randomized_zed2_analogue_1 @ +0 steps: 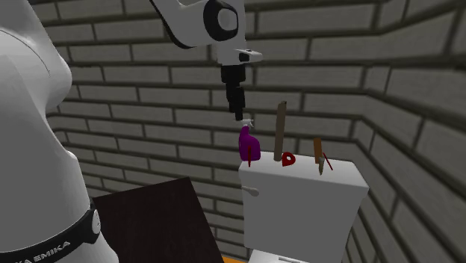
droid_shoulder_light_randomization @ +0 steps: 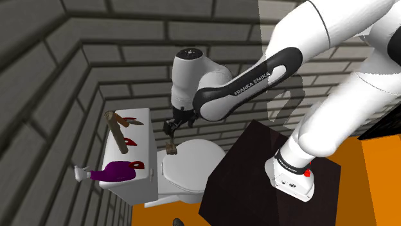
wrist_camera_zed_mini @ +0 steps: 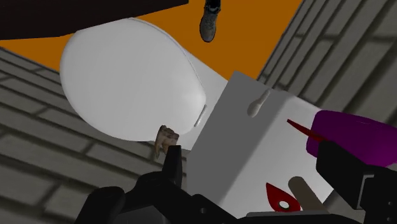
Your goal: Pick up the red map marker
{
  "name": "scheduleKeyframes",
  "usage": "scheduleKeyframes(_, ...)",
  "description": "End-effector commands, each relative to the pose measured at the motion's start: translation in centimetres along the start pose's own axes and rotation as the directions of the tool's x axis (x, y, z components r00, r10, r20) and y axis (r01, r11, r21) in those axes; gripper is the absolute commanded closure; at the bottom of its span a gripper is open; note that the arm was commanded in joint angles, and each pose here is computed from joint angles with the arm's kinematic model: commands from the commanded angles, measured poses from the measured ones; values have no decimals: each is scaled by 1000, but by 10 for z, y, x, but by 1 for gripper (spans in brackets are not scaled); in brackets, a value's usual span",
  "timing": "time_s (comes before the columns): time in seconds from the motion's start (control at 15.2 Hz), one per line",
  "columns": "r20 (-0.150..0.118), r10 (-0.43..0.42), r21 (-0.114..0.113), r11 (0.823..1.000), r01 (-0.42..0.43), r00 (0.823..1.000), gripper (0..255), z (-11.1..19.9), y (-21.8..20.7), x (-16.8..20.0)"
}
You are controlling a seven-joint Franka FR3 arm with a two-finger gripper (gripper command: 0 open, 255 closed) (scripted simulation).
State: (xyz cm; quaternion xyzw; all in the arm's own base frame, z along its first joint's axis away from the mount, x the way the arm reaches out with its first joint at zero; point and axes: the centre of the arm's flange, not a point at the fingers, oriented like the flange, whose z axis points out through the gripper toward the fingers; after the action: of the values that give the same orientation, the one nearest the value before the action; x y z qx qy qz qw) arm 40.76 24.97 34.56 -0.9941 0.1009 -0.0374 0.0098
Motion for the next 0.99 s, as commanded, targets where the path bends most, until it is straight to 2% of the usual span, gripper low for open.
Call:
scheduleKeyframes(0.0, -8, 22, 0, 1000, -22, 1000, 0, 17, -19, 4)
scheduleKeyframes(0.92, -61, 159, -13, 987, -160, 985, 0, 148, -139, 57)
